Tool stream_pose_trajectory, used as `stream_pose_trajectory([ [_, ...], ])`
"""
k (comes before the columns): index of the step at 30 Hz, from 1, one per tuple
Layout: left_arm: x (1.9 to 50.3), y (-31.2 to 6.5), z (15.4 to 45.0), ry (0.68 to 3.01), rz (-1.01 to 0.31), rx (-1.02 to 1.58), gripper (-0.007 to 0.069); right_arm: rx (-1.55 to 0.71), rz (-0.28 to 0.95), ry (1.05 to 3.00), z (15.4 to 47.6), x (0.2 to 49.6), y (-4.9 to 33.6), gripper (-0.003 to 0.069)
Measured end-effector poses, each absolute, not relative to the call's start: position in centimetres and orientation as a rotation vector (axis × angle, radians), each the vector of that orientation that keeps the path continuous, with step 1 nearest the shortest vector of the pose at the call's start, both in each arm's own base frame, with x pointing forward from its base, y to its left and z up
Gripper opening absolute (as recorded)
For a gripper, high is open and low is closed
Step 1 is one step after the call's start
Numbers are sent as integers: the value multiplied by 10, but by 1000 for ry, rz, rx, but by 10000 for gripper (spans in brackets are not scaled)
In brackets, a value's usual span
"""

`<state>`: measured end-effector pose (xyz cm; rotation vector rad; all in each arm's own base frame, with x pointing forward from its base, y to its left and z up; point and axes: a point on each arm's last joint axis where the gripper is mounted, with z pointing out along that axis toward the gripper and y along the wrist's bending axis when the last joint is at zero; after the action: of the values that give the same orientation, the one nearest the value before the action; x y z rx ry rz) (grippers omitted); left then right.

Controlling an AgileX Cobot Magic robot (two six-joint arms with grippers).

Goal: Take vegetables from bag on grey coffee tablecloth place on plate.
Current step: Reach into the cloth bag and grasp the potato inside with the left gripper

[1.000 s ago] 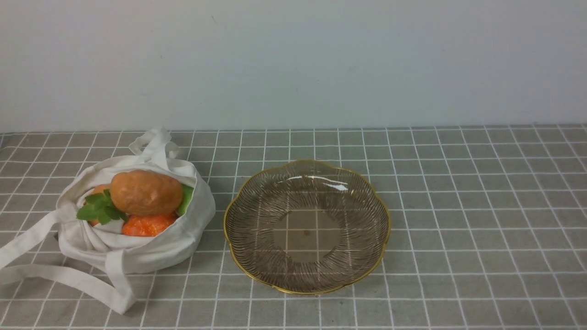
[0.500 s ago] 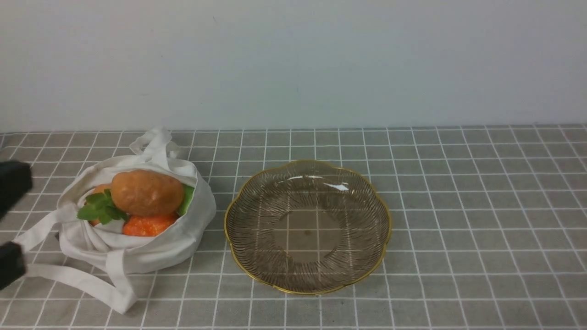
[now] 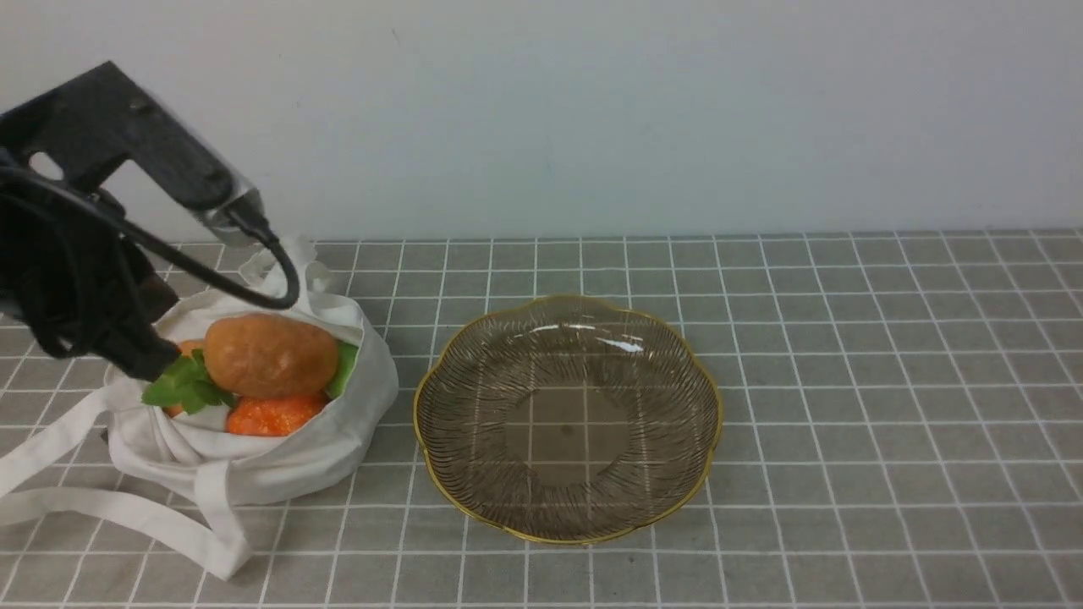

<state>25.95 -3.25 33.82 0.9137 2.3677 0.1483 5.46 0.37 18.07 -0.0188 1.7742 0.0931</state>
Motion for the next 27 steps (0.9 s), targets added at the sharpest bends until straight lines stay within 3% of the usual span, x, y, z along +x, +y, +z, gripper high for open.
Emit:
stream_pose_trajectory([
  [4, 279, -37, 326, 2362, 111, 887, 108, -19, 93, 1774, 181, 55, 4, -15],
  [6, 291, -39, 314, 2368, 106, 909, 228, -19, 93, 1774, 181, 55, 4, -15],
  [7, 293, -39, 312, 2370, 107, 916, 252, -19, 93, 1774, 181, 55, 4, -15],
  [9, 303, -40, 297, 2393, 107, 958, 426, -19, 93, 1774, 181, 55, 4, -15],
  [11, 310, -41, 286, 2413, 104, 991, 549, -19, 93, 1774, 181, 55, 4, -15],
  [14, 318, -44, 270, 2436, 97, 1064, 662, -19, 93, 1774, 181, 55, 4, -15],
  [18, 322, -52, 257, 2415, 133, 1202, 683, -19, 93, 1774, 181, 55, 4, -15],
  [27, 338, -54, 238, 2355, 373, 1356, 685, -19, 93, 1774, 181, 55, 4, -15],
])
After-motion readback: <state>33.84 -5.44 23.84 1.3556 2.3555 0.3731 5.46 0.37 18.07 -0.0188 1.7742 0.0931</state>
